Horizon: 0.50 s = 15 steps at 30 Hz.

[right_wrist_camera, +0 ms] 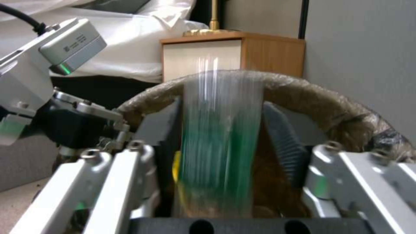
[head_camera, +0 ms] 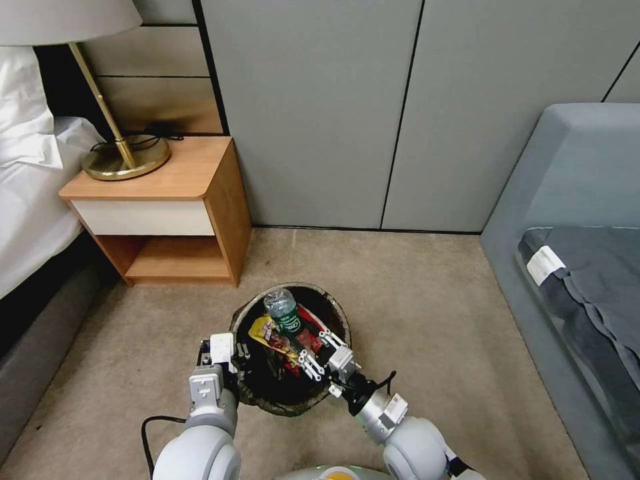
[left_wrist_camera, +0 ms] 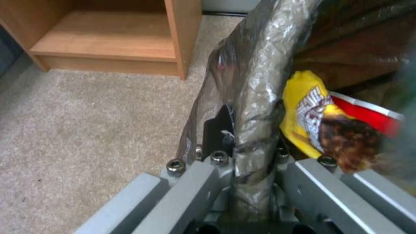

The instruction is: Pick up the trash bin, then pick up the garbage from the floor and place it into the trash bin.

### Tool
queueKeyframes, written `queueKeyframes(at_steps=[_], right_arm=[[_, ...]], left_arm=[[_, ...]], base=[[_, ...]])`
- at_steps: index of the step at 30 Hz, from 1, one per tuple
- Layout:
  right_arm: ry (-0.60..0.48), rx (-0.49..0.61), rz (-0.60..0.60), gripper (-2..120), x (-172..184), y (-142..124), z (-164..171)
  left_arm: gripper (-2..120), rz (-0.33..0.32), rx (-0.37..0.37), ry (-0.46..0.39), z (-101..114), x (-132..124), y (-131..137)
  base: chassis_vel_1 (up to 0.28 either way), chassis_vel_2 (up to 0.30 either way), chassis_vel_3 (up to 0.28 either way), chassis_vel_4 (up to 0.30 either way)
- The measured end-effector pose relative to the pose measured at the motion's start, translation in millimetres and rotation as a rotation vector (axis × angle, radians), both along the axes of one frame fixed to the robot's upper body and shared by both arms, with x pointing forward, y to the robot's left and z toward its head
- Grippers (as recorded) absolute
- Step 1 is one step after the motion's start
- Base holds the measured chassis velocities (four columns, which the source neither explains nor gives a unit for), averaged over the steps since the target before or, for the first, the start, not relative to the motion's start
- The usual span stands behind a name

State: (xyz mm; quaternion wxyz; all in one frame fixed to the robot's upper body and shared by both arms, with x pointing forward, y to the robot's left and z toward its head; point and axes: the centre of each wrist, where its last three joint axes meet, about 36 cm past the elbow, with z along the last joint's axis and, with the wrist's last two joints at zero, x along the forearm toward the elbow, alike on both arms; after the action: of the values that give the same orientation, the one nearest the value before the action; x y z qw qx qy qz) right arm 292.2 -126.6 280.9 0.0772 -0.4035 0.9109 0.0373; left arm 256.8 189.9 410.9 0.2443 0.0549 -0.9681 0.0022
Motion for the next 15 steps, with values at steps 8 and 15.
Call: queueKeyframes(at_steps=[8,15], right_arm=[[-0.007,-0.005,0.004,79,-2.8,-1.2,0.3],[-0.020,-0.004,0.010,98,-6.4,-3.4,2.8]], left_arm=[[0,0.001,0.000,-0.001,0.1,0.3,0.6],[0,0.003,0.001,0.000,-0.8,0.2,1.0]], base=[[0.000,0.000,0.000,0.000],[0.000,0.000,0.000,0.000]])
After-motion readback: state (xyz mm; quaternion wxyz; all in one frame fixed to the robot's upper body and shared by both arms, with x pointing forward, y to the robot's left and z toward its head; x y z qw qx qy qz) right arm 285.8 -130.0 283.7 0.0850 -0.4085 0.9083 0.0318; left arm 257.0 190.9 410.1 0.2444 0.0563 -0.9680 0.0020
